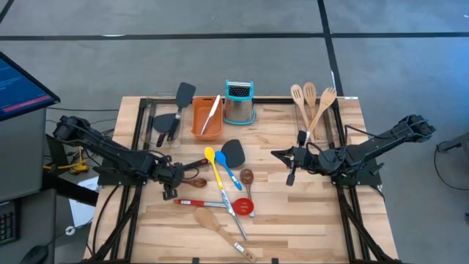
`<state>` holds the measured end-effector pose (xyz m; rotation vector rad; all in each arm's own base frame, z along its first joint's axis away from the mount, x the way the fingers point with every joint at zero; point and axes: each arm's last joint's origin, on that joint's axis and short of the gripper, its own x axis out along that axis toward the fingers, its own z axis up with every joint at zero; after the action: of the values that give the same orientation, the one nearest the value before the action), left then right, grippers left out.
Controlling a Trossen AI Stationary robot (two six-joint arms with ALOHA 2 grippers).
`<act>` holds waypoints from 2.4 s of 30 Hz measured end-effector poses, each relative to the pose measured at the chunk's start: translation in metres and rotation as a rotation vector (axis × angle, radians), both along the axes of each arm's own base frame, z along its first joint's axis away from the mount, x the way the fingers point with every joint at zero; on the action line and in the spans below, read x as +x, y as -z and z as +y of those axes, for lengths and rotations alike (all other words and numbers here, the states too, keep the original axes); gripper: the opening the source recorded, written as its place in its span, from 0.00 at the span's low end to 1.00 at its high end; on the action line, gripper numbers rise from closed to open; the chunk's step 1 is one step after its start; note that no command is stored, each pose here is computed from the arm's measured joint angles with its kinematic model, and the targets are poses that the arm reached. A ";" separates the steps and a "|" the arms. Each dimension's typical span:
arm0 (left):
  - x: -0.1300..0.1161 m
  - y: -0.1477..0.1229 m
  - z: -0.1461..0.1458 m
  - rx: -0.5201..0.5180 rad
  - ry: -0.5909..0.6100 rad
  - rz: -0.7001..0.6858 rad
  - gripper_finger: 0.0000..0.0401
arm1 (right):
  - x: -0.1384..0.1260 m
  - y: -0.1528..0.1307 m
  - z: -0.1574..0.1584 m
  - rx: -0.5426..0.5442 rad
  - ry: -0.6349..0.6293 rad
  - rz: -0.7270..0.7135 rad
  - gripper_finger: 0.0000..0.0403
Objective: Pick & Place Kitchen Items
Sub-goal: Put the left dark brown wooden spoon into the right transparent bin
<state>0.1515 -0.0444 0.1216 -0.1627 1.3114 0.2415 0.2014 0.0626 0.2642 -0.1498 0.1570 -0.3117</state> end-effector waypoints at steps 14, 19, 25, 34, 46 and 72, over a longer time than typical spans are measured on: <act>0.002 0.001 0.000 0.009 -0.003 -0.012 0.04 | 0.000 0.000 0.000 0.000 0.000 0.000 0.00; 0.003 0.000 -0.001 0.007 -0.001 -0.020 0.02 | 0.000 0.000 0.000 0.000 0.000 0.000 0.00; 0.000 -0.008 0.000 -0.019 0.002 -0.087 0.01 | 0.000 0.000 0.000 -0.001 0.000 0.001 0.00; -0.002 -0.018 0.000 -0.079 0.014 -0.156 0.00 | 0.000 0.000 0.000 -0.002 0.000 0.001 0.00; -0.001 -0.026 0.000 -0.100 0.016 -0.222 0.00 | 0.000 0.000 0.000 -0.002 0.000 0.001 0.00; 0.004 -0.029 -0.002 -0.114 0.019 -0.282 0.00 | 0.000 0.000 0.000 -0.001 0.001 0.001 0.00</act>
<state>0.1553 -0.0464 0.1507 -0.2707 1.0463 0.1220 0.2014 0.0624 0.2641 -0.1510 0.1574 -0.3125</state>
